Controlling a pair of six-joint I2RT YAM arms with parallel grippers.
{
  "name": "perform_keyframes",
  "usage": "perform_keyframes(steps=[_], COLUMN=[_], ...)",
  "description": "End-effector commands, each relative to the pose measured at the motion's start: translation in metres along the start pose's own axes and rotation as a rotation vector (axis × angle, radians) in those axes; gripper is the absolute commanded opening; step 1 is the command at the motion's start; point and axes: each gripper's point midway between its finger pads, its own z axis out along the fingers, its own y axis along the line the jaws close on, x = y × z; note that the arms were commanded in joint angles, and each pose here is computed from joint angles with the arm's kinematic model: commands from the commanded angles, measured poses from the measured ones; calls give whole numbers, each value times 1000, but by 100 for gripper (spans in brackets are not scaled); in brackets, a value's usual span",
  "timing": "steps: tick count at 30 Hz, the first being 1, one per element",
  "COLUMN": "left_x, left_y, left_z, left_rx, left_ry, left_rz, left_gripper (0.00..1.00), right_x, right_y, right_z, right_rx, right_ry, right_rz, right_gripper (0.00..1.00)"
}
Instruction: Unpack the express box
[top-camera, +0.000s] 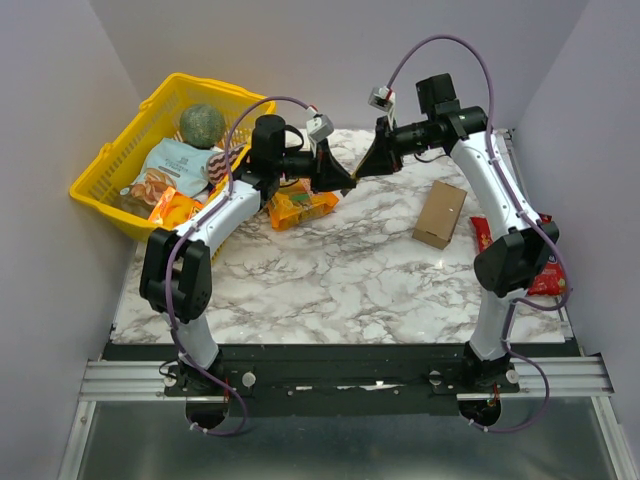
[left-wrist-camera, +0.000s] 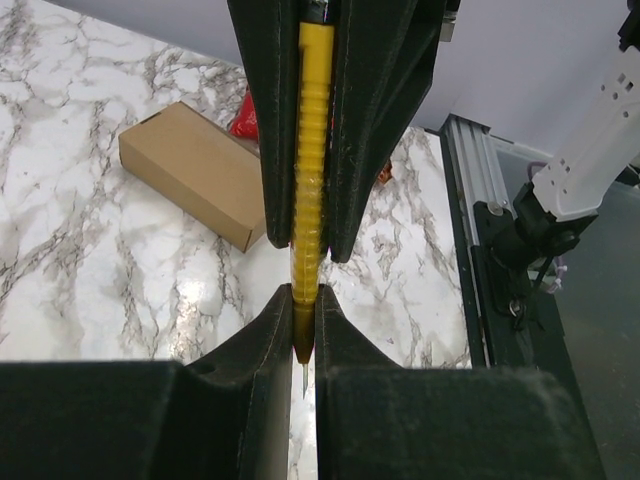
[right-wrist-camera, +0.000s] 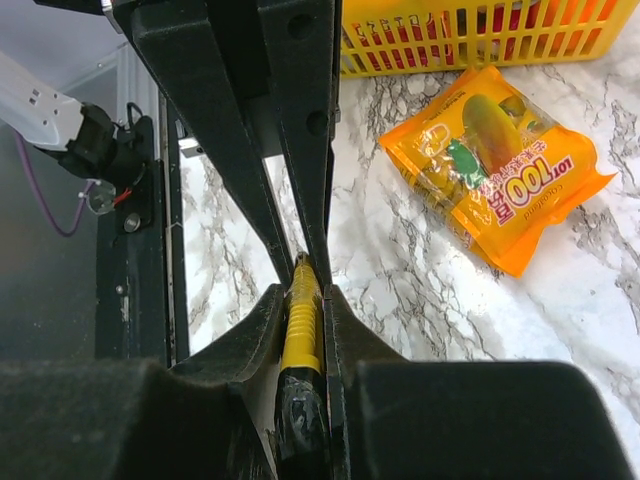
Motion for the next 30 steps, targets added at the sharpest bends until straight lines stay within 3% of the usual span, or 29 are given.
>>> perform_keyframes(steps=[1,4,6,10,14,16,21,23,30], left_x=[-7,-14,-20,-29,-18,7,16,24,53], left_y=[15,29,34,30,17,14,46,52,60], left_z=[2,-5,-10,-10,31,63,119,139,224], left_rx=[-86,-187,-260,-317,-329,-314,-360,-367,-272], left_ry=[-9,-27,-43,-99,-50,23,34,48,18], left_rz=[26,35,49,28,26,-25,-83,-83,-75], left_gripper=[9,39,48,62,66,67,68,68,65], right_x=[13,5,0,-32,-35,-26,-6,20,104], right_y=[-13,-39,-59,-86,-89,-94,-73,-75,-71], right_z=[8,-13,-38,-119,-200,-229,-307,-322,-333], right_rx=[78,325,515,816,1070,1183,1598,1726,1791], right_ry=[47,52,57,-122,-208,-256,-388,-389,-357], right_rz=[86,85,69,114,152,196,151,210,412], right_gripper=[1,0,0,0,0,1,0,0,0])
